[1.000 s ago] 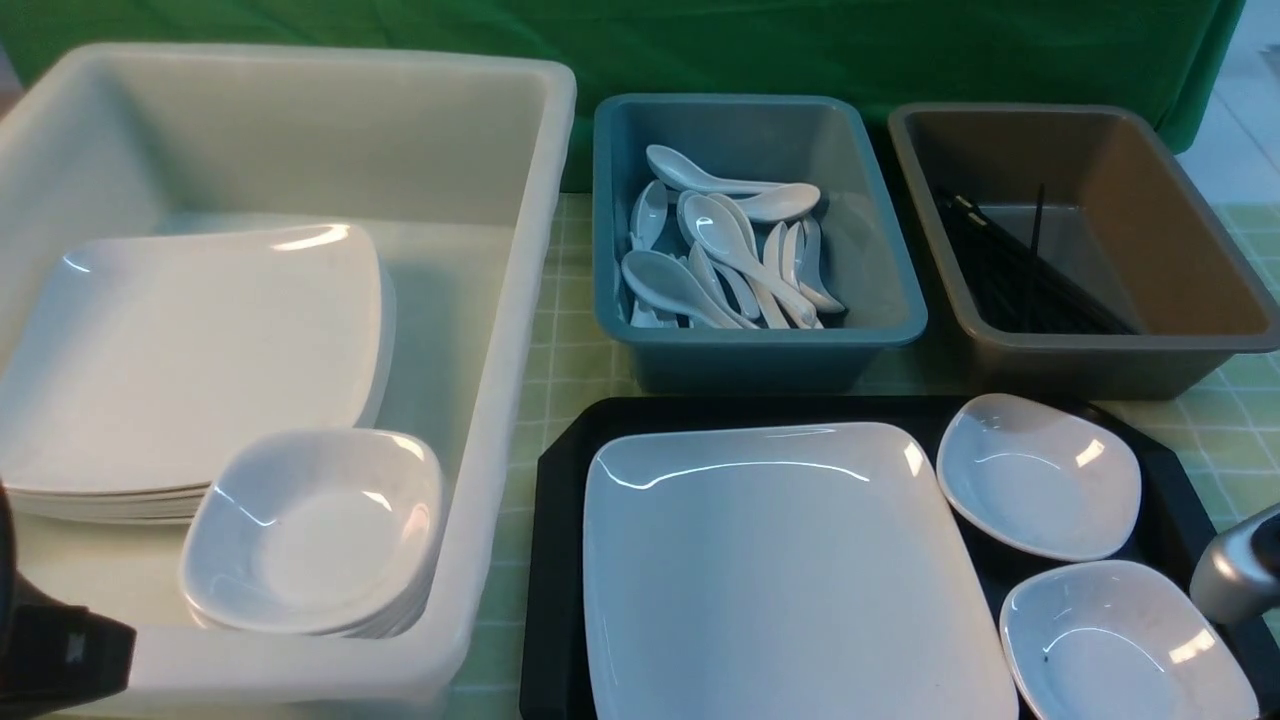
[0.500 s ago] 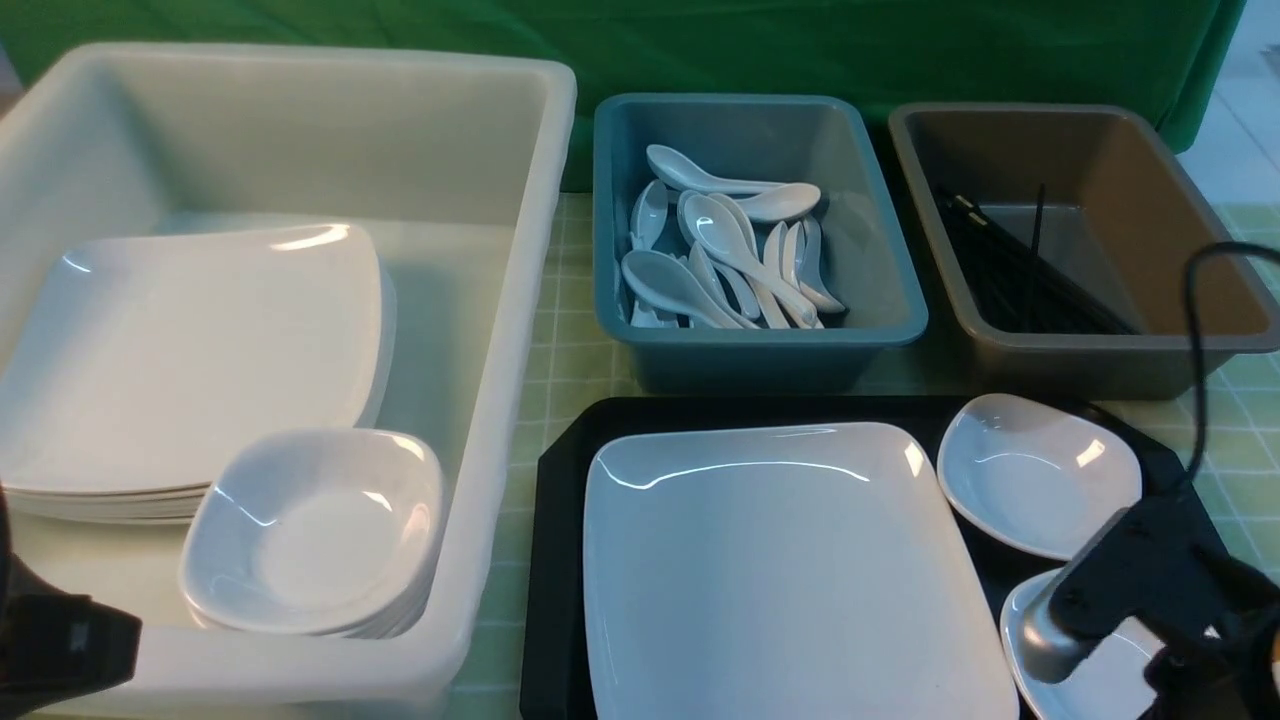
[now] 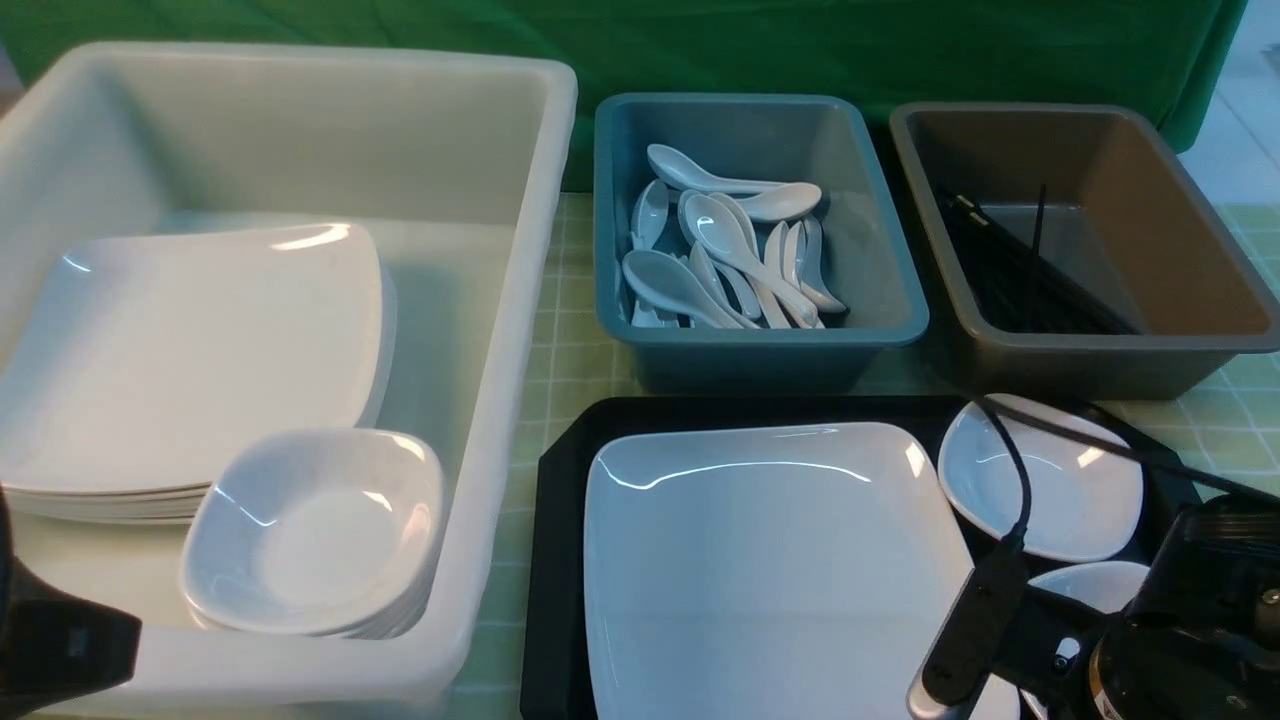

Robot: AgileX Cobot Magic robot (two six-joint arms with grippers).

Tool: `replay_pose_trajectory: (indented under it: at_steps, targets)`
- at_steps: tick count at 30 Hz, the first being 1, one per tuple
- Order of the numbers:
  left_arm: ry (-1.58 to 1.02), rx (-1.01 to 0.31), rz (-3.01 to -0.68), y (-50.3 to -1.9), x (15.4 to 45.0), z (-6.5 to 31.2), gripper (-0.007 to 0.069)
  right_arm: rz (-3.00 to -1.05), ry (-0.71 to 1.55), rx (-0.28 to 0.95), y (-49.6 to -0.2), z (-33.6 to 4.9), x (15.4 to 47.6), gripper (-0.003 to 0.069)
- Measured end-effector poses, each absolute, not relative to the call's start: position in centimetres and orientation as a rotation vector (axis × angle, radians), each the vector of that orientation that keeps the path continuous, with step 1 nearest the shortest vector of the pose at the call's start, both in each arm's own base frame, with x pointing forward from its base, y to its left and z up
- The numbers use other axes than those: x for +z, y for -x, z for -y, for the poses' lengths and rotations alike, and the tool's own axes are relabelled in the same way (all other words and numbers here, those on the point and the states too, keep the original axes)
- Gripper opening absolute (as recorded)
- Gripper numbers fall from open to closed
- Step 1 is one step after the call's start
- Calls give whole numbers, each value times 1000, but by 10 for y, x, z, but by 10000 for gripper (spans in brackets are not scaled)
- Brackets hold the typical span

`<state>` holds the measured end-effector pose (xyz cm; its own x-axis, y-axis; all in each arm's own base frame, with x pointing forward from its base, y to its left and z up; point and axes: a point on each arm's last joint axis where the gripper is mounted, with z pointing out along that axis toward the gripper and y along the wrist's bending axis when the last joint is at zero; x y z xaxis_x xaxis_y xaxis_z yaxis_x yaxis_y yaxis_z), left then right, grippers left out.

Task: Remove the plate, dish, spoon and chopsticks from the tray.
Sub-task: Use the right arm to grab a small plate from the dinner plate

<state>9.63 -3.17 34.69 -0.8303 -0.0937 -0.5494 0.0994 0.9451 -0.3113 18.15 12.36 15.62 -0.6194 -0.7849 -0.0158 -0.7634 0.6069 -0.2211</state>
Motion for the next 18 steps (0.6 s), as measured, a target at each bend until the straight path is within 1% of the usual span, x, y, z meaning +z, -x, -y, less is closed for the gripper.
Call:
replay_pose_trajectory:
  at_steps: [2,3,5,7,11,12,14,15,16,17,18]
  targets:
    - [-17,-439,-2511,-96,347,32,-11,-2709,1322,-304,-182,-124,155,305]
    - [-17,-439,-2511,-96,347,32,-11,-2709,1322,-304,-182,-124,155,300]
    - [-29,-437,-2510,-96,347,32,-11,-2700,1336,-319,-183,-123,155,223]
    - [-32,-436,-2511,-96,347,32,-11,-2695,1341,-326,-184,-123,155,188]
    - [-50,-431,-2510,-96,347,32,-11,-2705,1345,-355,-184,-122,161,172]
    - [-53,-430,-2510,-96,347,32,-11,-2706,1339,-360,-185,-122,164,156]
    - [-61,-441,-2505,-96,347,33,-11,-2704,1308,-378,-187,-122,182,87]
    - [-61,-447,-2504,-96,347,33,-11,-2701,1303,-378,-187,-122,185,82]
    - [-69,-466,-2499,-96,348,34,-11,-2702,1276,-383,-187,-121,196,53]
    - [-90,-479,-2489,-96,348,36,-11,-2709,1245,-378,-185,-119,208,39]
    - [-101,-486,-2483,-96,349,36,-11,-2712,1240,-378,-185,-119,210,35]
